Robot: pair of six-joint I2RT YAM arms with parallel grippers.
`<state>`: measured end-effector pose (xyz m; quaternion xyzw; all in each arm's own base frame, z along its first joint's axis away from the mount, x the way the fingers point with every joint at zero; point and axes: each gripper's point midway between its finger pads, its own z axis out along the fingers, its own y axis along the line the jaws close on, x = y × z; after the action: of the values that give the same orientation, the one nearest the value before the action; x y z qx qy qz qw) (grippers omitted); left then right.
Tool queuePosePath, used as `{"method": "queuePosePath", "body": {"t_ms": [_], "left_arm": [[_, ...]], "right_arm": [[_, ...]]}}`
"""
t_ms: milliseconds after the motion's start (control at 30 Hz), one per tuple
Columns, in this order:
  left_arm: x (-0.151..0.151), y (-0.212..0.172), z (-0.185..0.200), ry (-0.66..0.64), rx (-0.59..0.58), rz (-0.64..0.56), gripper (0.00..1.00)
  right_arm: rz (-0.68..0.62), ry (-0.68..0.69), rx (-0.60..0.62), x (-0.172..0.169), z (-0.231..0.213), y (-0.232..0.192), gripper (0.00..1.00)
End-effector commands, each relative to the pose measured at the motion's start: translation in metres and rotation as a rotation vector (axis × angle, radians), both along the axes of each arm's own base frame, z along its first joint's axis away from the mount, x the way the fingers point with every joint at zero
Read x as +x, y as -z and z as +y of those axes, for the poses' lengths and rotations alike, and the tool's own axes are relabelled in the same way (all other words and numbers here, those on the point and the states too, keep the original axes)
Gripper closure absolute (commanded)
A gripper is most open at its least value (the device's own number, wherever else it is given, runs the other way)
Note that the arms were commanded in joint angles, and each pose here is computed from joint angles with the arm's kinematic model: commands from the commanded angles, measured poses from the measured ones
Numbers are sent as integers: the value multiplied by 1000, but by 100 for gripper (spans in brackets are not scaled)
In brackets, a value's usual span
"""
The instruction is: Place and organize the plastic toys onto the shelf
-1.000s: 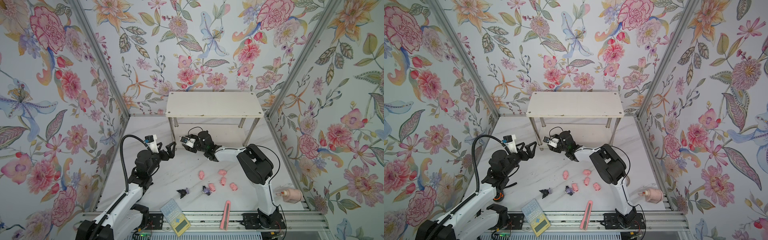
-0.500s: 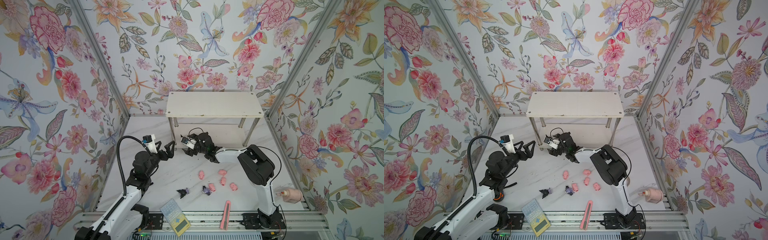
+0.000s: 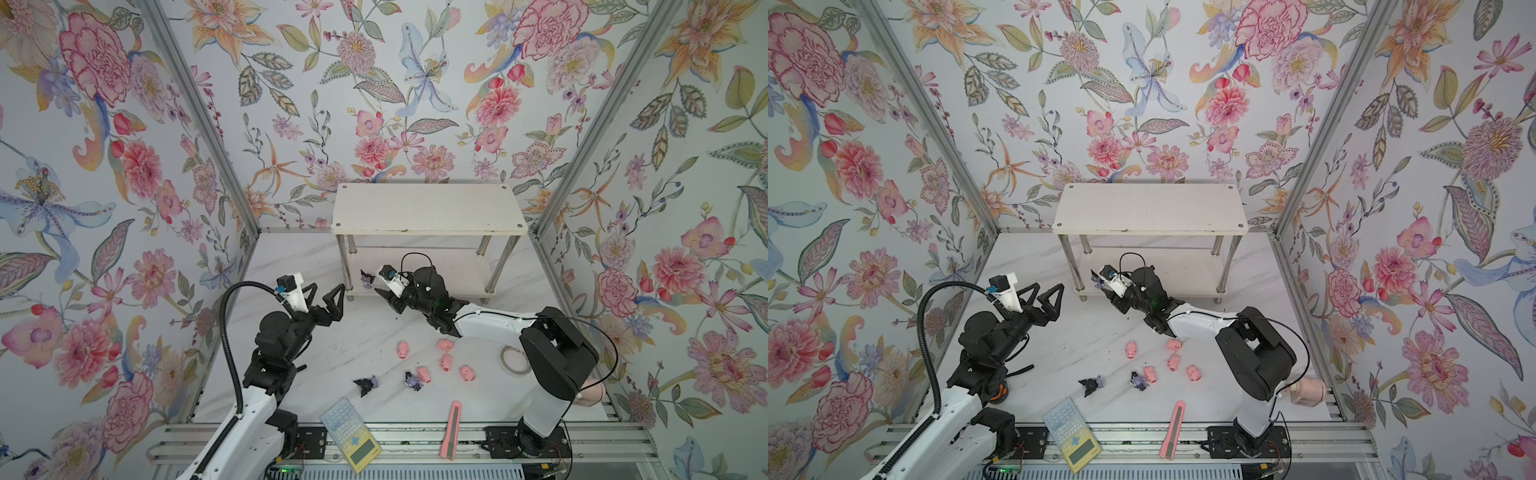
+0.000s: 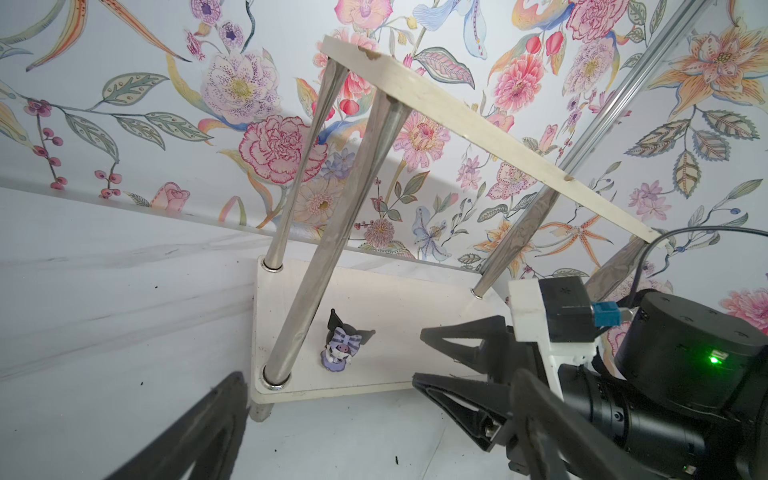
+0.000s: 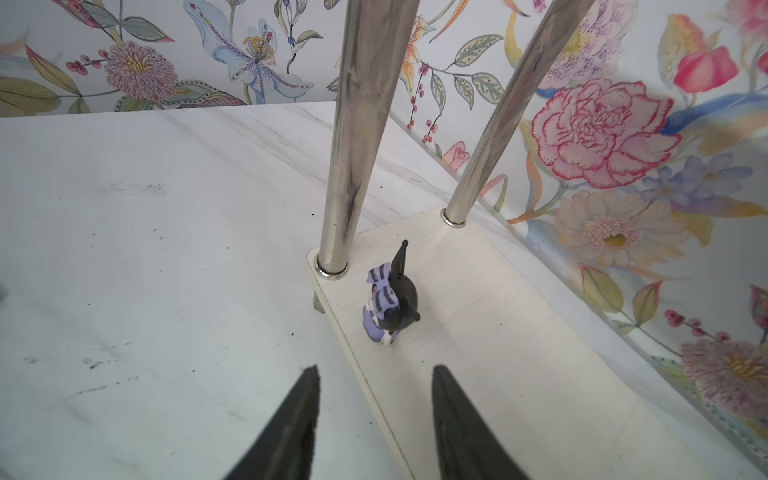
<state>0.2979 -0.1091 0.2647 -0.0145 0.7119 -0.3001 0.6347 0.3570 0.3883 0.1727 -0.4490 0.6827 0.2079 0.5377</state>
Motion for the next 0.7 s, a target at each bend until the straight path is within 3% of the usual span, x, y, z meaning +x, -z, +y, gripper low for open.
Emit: {"method": "queuePosePath", "body": {"t_ms": [0, 233, 667], "left_arm": [[-2, 10, 5, -17, 18, 13, 1], [-5, 14, 6, -17, 4, 19, 1], [-1, 18, 8, -33, 26, 28, 1]], "right_arm": [[197, -38, 26, -13, 11, 12, 100], [368, -61, 73, -4, 29, 35, 100], [459, -9, 121, 37, 28, 53, 100]]}}
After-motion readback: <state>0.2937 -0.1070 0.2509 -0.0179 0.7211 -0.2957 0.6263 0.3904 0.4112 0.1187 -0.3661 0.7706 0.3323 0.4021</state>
